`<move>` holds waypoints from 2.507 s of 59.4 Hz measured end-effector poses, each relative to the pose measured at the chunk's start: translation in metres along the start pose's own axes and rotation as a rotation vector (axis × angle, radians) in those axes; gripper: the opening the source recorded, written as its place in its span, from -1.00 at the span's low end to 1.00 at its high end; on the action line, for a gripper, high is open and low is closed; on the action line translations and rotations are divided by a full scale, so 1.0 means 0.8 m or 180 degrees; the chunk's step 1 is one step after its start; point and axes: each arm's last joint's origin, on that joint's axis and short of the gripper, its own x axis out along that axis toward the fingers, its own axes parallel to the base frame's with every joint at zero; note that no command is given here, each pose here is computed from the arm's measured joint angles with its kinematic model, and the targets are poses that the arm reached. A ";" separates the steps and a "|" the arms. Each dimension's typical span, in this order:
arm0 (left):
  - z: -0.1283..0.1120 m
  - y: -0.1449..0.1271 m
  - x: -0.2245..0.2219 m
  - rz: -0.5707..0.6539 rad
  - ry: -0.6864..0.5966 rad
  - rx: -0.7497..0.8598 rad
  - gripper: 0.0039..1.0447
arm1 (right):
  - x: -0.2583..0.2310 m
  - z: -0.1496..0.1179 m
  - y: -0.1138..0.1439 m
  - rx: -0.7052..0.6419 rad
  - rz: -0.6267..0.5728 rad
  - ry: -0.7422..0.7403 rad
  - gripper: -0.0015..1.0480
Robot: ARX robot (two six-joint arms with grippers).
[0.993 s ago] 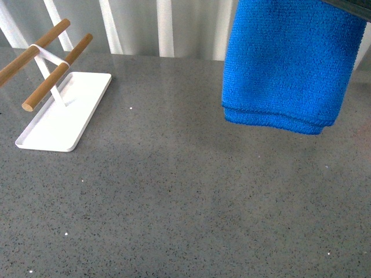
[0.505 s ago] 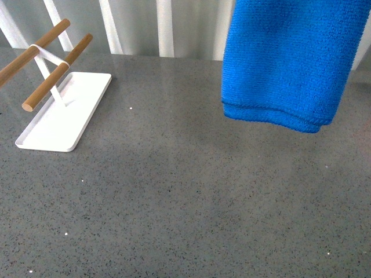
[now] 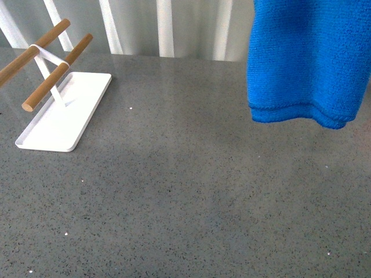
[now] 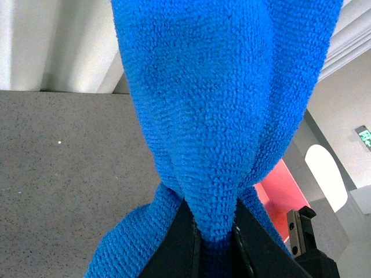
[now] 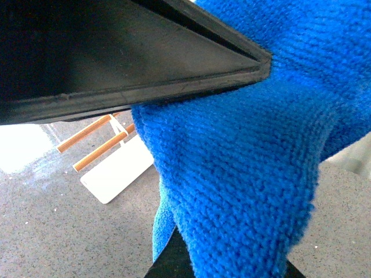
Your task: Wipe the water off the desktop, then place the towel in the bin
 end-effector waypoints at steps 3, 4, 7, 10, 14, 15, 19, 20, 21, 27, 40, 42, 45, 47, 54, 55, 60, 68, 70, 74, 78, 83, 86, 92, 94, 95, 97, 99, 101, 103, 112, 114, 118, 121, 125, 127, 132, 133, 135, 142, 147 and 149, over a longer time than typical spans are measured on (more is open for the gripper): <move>0.000 0.001 0.000 0.0020 -0.0003 -0.0006 -0.91 | -0.001 0.000 -0.002 0.0006 -0.0004 0.0000 -0.93; 0.000 0.002 0.000 0.0043 0.0001 -0.0013 -0.86 | -0.002 0.001 -0.002 0.0010 -0.0003 -0.0001 -0.93; 0.000 0.005 -0.001 0.0093 0.0014 -0.0034 -0.63 | -0.004 0.001 -0.005 0.0022 -0.0023 0.0000 -0.93; 0.001 0.007 -0.001 0.0107 0.0005 -0.0039 -0.50 | -0.005 0.001 -0.007 0.0032 -0.0043 0.0003 -0.93; 0.006 0.014 -0.003 0.0150 -0.0020 -0.0053 -0.25 | -0.008 0.001 -0.011 0.0060 -0.0074 0.0003 -0.93; 0.006 0.016 -0.004 0.0159 -0.0026 -0.0057 -0.22 | -0.008 0.001 -0.012 0.0064 -0.0081 0.0004 -0.93; 0.011 0.025 -0.007 0.0220 -0.0057 -0.0075 -0.01 | -0.010 0.001 -0.016 0.0087 -0.0116 0.0007 -0.93; 0.013 0.027 -0.008 0.0236 -0.0067 -0.0076 0.02 | -0.011 0.001 -0.016 0.0090 -0.0120 0.0006 -0.93; 0.015 0.031 -0.010 0.0269 -0.0088 -0.0077 0.09 | -0.011 0.001 -0.017 0.0098 -0.0124 0.0005 -0.93; 0.026 0.052 -0.024 0.0407 -0.0172 -0.0097 0.37 | -0.015 0.001 -0.022 0.0127 -0.0174 -0.0001 -0.93; 0.012 0.123 -0.085 0.0715 -0.0170 -0.0048 0.87 | -0.027 0.001 -0.037 0.0196 -0.0313 0.0013 -0.93; -0.003 0.134 -0.103 0.0730 -0.0087 0.0042 0.87 | -0.029 0.001 -0.040 0.0206 -0.0332 0.0022 -0.93; -0.019 0.141 -0.123 0.0716 -0.0016 0.0104 0.87 | -0.032 0.000 -0.044 0.0205 -0.0347 0.0028 -0.93; -0.027 0.145 -0.137 0.0721 0.0008 0.0149 0.87 | -0.033 0.000 -0.045 0.0197 -0.0352 0.0035 -0.93; -0.056 0.152 -0.194 0.0791 0.0015 0.0151 0.87 | -0.039 -0.001 -0.053 0.0187 -0.0412 0.0037 -0.93; -0.061 0.152 -0.205 0.0815 -0.0002 0.0149 0.87 | -0.040 -0.001 -0.054 0.0187 -0.0426 0.0038 -0.93; -0.073 0.148 -0.248 0.0932 -0.0104 0.0123 0.87 | -0.043 -0.003 -0.059 0.0188 -0.0489 0.0049 -0.93; -0.083 0.127 -0.310 0.0964 -0.0393 0.0205 0.87 | -0.040 -0.008 -0.058 0.0184 -0.0479 0.0112 -0.93; -0.083 0.122 -0.322 0.0926 -0.0459 0.0233 0.87 | -0.039 -0.008 -0.057 0.0176 -0.0471 0.0127 -0.93; -0.088 0.119 -0.344 0.1385 -0.1029 0.0726 0.69 | -0.038 -0.010 -0.055 0.0175 -0.0478 0.0170 -0.93; -0.102 0.120 -0.355 0.1826 -0.1446 0.1092 0.49 | -0.038 -0.011 -0.055 0.0170 -0.0492 0.0197 -0.93; -0.125 0.125 -0.358 0.2076 -0.1630 0.1281 0.17 | -0.039 -0.015 -0.055 0.0172 -0.0499 0.0213 -0.93; -0.139 0.129 -0.354 0.2080 -0.1588 0.1309 0.00 | -0.039 -0.014 -0.054 0.0158 -0.0497 0.0221 -0.93; -0.163 0.139 -0.344 0.2073 -0.1469 0.1309 -0.34 | -0.041 -0.016 -0.054 0.0157 -0.0515 0.0293 -0.93; -0.169 0.141 -0.343 0.2074 -0.1451 0.1309 -0.45 | -0.041 -0.018 -0.054 0.0164 -0.0556 0.0330 -0.93; -0.172 0.142 -0.342 0.2080 -0.1450 0.1312 -0.52 | -0.042 -0.019 -0.055 0.0166 -0.0575 0.0349 -0.93; -0.177 0.142 -0.341 0.2081 -0.1459 0.1320 -0.62 | -0.042 -0.020 -0.056 0.0173 -0.0606 0.0379 -0.93; -0.181 0.142 -0.340 0.2106 -0.1470 0.1325 -0.73 | -0.043 -0.021 -0.056 0.0173 -0.0634 0.0406 -0.93; -0.187 0.140 -0.338 0.2176 -0.1506 0.1326 -0.87 | -0.044 -0.022 -0.058 0.0176 -0.0674 0.0433 -0.93; -0.191 0.139 -0.336 0.2149 -0.1512 0.1330 -0.95 | -0.045 -0.023 -0.058 0.0176 -0.0695 0.0452 -0.93; -0.211 0.143 -0.331 0.2070 -0.1457 0.1361 -0.94 | -0.048 -0.026 -0.060 0.0156 -0.0822 0.0576 -0.93; -0.214 0.144 -0.331 0.2071 -0.1455 0.1360 -0.94 | -0.050 -0.028 -0.062 0.0159 -0.0875 0.0619 -0.93; -0.220 0.146 -0.331 0.2073 -0.1465 0.1362 -0.94 | -0.052 -0.029 -0.064 0.0162 -0.0958 0.0677 -0.93; -0.223 0.147 -0.331 0.2074 -0.1477 0.1367 -0.94 | -0.054 -0.028 -0.065 0.0170 -0.1020 0.0724 -0.93; -0.227 0.148 -0.331 0.2072 -0.1486 0.1370 -0.94 | -0.057 -0.025 -0.067 0.0183 -0.1101 0.0774 -0.93; -0.229 0.149 -0.331 0.2071 -0.1491 0.1371 -0.94 | -0.058 -0.024 -0.067 0.0183 -0.1131 0.0796 -0.93; -0.234 0.150 -0.331 0.2070 -0.1497 0.1374 -0.94 | -0.061 -0.023 -0.069 0.0182 -0.1231 0.0891 -0.93; -0.235 0.151 -0.331 0.2069 -0.1495 0.1373 -0.94 | -0.062 -0.023 -0.069 0.0179 -0.1245 0.0901 -0.93; -0.238 0.151 -0.332 0.2069 -0.1501 0.1376 -0.94 | -0.062 -0.025 -0.071 0.0192 -0.1287 0.0947 -0.93; -0.243 0.153 -0.332 0.2070 -0.1498 0.1373 -0.94 | -0.061 -0.030 -0.075 0.0221 -0.1410 0.1076 -0.93; -0.245 0.153 -0.332 0.2069 -0.1499 0.1375 -0.94 | -0.058 -0.036 -0.077 0.0243 -0.1459 0.1153 -0.93; -0.248 0.152 -0.334 0.2073 -0.1484 0.1369 -0.94 | -0.056 -0.037 -0.077 0.0250 -0.1471 0.1180 -0.93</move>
